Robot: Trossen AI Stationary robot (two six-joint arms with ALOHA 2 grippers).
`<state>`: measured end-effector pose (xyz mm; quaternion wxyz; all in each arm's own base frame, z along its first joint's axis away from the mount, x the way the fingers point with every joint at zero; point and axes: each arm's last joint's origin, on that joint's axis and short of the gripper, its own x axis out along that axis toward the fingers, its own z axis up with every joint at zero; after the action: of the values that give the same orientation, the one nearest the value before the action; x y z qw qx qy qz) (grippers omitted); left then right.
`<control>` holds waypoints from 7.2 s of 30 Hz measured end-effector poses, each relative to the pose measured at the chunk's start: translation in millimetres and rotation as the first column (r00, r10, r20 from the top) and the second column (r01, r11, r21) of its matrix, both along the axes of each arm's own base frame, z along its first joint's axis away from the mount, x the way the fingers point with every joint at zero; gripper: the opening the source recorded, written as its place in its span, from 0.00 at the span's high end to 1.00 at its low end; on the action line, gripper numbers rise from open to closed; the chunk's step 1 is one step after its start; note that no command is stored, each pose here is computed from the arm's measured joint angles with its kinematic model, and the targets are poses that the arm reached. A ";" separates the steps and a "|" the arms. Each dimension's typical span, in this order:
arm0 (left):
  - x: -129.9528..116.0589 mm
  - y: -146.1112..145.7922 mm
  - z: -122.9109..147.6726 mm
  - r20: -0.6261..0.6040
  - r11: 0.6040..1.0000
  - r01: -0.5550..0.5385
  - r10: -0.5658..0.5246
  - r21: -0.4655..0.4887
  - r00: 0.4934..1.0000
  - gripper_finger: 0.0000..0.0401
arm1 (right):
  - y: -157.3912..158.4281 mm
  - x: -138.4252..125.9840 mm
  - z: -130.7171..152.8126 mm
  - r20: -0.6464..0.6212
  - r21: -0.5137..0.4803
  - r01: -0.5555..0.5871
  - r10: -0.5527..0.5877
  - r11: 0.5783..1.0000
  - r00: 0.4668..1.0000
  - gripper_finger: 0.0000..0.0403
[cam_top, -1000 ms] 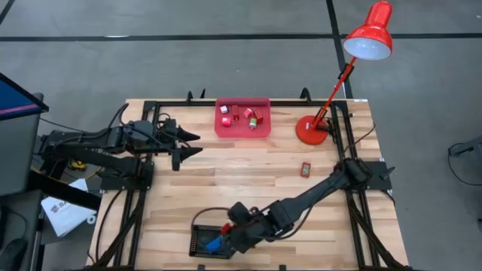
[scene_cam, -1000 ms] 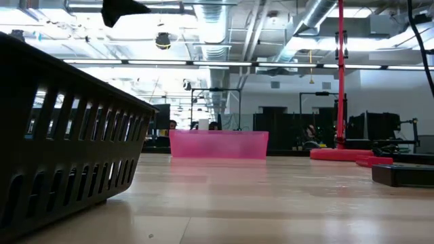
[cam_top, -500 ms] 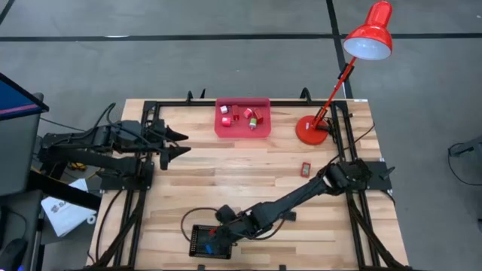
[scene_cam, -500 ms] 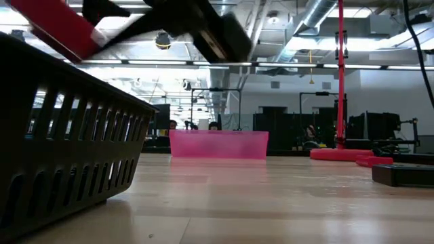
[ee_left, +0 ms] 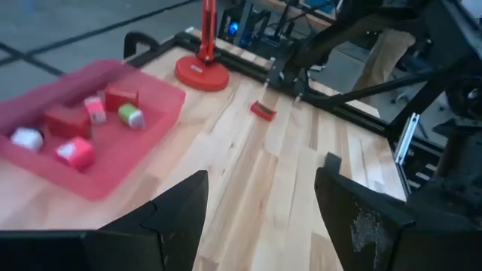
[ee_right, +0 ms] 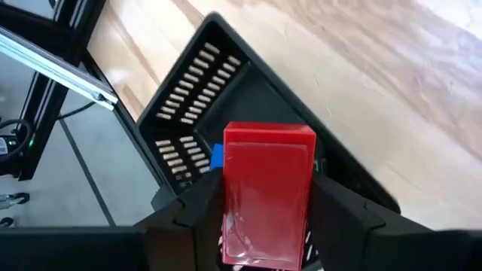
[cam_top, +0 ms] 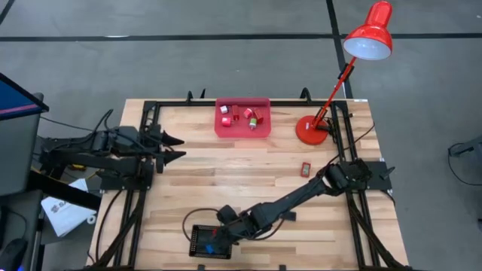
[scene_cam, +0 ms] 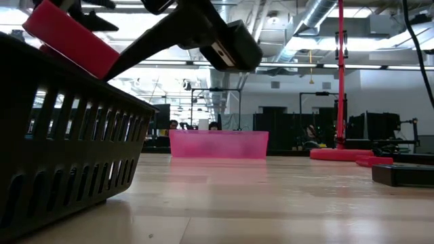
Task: Pick & Place Office items
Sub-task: Put the bottom red digital timer into the black bin, then put the black digital timer into the black bin, then put the red digital timer into the black bin
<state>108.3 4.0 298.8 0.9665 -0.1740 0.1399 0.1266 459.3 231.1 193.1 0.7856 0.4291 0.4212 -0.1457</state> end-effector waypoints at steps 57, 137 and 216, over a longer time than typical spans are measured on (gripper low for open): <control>2.4 3.2 -147.1 0.038 0.993 -0.082 0.079 0.089 0.996 0.40 | -56.4 -178.0 -8.7 -0.605 -0.127 -0.406 0.254 0.905 0.754 0.35; 6.2 3.0 -145.2 0.057 0.993 -0.083 0.078 0.087 0.995 0.40 | -36.5 12.0 27.3 -0.085 -0.163 -0.458 0.450 0.874 0.889 0.51; 10.3 3.0 -142.1 0.092 0.992 -0.090 0.083 0.085 0.992 0.40 | -211.9 -262.0 -36.0 -0.439 -0.168 0.817 -0.784 0.551 0.438 0.38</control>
<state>118.6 7.0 156.7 0.9721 -0.1423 0.0835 0.1666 197.2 19.2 157.1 0.4809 0.5547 0.3478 -0.5831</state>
